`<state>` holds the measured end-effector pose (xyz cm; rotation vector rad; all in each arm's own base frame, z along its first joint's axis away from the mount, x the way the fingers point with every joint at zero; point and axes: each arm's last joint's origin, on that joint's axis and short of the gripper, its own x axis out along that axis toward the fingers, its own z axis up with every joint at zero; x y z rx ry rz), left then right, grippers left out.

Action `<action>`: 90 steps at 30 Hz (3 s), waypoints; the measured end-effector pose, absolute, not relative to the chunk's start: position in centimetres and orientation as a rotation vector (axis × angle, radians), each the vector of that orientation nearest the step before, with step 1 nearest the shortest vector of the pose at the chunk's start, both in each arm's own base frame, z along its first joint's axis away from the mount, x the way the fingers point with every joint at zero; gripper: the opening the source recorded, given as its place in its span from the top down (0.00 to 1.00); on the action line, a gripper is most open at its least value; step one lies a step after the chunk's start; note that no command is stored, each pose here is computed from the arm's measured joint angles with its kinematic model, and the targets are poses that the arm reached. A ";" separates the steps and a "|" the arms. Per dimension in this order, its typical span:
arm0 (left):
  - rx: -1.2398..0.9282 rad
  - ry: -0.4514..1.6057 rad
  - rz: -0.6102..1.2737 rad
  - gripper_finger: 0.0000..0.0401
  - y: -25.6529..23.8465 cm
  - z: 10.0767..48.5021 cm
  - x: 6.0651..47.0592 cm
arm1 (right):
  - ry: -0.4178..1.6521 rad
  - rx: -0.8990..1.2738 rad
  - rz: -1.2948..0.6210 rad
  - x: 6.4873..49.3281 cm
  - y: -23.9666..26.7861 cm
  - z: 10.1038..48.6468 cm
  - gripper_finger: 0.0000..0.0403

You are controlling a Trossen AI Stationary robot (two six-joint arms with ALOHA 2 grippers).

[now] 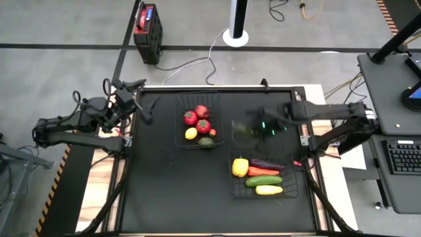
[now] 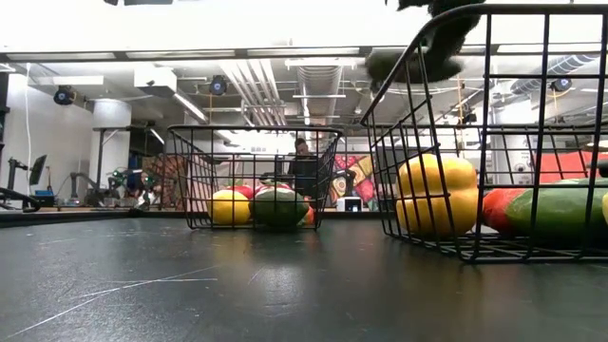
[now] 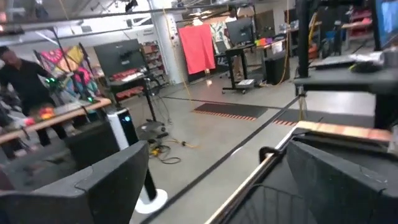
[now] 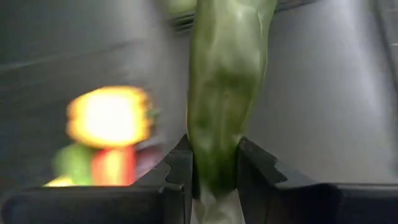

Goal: Sort produce into baskets
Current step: Put the green pepper into the bottom black wire basket, then return to Home Position

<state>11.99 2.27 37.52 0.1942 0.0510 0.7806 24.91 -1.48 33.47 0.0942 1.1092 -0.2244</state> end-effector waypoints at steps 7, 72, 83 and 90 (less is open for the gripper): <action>0.078 0.014 0.656 0.10 2.0 37.3 12.6 | 1.267 0.091 0.154 23.4 5.9 31.8 0.81; 0.063 -0.268 0.189 0.10 1.0 27.2 17.7 | 0.049 -0.365 0.247 27.3 5.2 27.2 0.64; 0.068 -0.221 0.259 0.10 1.2 27.4 9.8 | 0.002 -0.329 0.171 23.0 0.1 27.0 0.70; 0.048 -0.304 0.280 0.10 1.0 26.7 6.1 | -0.065 -0.324 0.156 19.3 0.1 27.0 0.73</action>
